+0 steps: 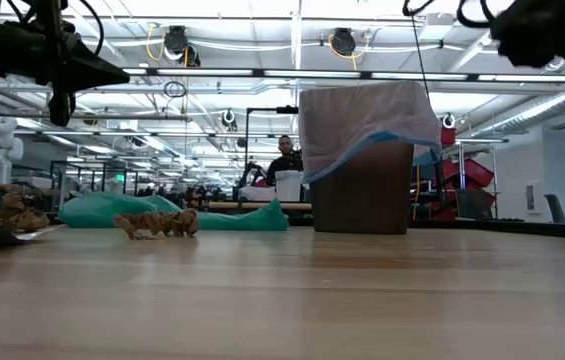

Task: Place trash/remove bag and relplace
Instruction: Put the brown paper into the black trash bin

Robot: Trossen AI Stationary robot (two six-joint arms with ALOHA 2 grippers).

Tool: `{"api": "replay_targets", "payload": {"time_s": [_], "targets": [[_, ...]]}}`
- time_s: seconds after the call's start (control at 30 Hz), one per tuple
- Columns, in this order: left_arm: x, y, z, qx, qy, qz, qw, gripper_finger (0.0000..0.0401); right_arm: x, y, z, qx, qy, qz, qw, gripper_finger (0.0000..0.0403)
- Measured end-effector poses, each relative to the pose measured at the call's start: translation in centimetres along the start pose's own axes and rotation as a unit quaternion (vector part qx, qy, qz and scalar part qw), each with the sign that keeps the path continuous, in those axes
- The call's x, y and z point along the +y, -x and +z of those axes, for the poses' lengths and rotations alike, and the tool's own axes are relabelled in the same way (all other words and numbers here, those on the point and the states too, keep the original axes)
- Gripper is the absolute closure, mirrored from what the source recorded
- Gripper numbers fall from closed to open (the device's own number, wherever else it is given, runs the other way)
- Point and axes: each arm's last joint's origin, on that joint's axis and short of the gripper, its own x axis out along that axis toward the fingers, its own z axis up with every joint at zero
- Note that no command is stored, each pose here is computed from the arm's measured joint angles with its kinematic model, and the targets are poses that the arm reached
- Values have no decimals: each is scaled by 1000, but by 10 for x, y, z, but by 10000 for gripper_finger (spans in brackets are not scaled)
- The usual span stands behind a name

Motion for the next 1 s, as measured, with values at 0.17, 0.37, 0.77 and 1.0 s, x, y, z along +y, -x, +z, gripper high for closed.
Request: {"api": "replay_targets", "payload": {"time_s": [0.17,0.37,0.77,1.0], "targets": [[0,0,0,0,0,0,1000,401,0,-43,-3,7,-31,19,999,273],[0,0,0,-3,0,4,1000,401,-15,-82,3,-6,-94,-12,995,188],[1,0,0,-8,-1,13,1000,401,-28,-130,15,-35,-154,39,987,228],[1,0,0,-6,-2,17,1000,401,-14,-121,13,-66,-142,109,982,378]]}}
